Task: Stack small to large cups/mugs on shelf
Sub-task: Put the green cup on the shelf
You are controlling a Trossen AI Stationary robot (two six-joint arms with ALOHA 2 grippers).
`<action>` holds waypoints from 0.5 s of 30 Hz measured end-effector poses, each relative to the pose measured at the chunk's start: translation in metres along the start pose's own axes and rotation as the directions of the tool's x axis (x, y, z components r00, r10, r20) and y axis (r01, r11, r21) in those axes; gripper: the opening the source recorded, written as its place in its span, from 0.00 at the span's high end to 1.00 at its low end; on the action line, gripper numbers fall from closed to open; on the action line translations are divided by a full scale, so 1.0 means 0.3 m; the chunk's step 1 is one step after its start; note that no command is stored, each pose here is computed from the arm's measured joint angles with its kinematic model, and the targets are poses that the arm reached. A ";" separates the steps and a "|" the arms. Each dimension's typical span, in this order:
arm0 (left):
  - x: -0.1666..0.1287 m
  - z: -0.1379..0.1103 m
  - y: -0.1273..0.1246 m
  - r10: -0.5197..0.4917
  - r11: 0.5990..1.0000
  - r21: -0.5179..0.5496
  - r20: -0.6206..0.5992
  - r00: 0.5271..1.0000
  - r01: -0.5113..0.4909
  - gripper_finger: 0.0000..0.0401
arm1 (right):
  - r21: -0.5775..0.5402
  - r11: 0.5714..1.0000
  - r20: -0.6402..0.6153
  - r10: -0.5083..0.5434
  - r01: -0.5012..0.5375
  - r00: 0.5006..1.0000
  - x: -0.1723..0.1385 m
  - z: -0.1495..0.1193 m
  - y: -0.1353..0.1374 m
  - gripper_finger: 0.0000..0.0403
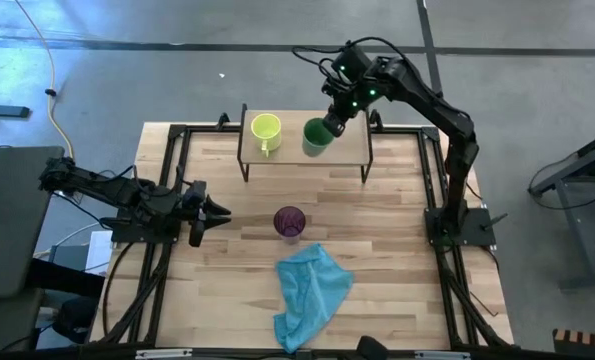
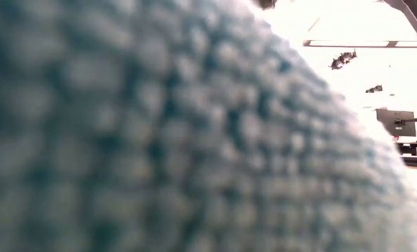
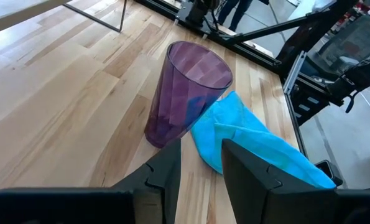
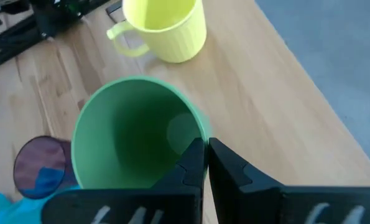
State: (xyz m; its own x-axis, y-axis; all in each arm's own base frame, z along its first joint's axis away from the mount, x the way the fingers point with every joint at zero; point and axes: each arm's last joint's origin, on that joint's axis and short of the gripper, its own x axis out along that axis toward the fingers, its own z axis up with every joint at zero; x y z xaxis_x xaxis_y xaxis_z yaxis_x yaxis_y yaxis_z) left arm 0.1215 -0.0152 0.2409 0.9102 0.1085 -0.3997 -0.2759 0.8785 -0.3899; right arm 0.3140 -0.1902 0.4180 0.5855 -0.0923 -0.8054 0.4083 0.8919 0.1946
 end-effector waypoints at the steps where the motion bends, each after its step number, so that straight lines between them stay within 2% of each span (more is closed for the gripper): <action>1: 0.000 0.000 0.000 0.000 1.000 0.000 0.000 1.000 0.000 0.74 | 0.006 1.000 0.003 -0.003 0.003 1.000 -0.001 0.001 -0.005 1.00; 6: 0.000 0.000 0.000 0.000 1.000 0.000 0.000 1.000 0.000 0.74 | 0.045 0.998 0.040 -0.053 0.051 0.998 -0.004 0.012 -0.021 1.00; 15: 0.000 0.000 0.000 0.001 1.000 0.000 0.000 1.000 -0.001 0.74 | 0.083 0.994 0.072 -0.073 0.067 0.995 0.021 0.032 -0.036 1.00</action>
State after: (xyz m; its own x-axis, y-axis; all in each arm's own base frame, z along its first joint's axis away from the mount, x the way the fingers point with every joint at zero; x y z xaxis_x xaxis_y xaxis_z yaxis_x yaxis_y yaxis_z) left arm 0.1215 -0.0152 0.2408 0.9098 0.1095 -0.4004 -0.2770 0.8785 -0.3893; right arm 0.3200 -0.2048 0.4163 0.6028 -0.1884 -0.7753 0.5031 0.8439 0.1861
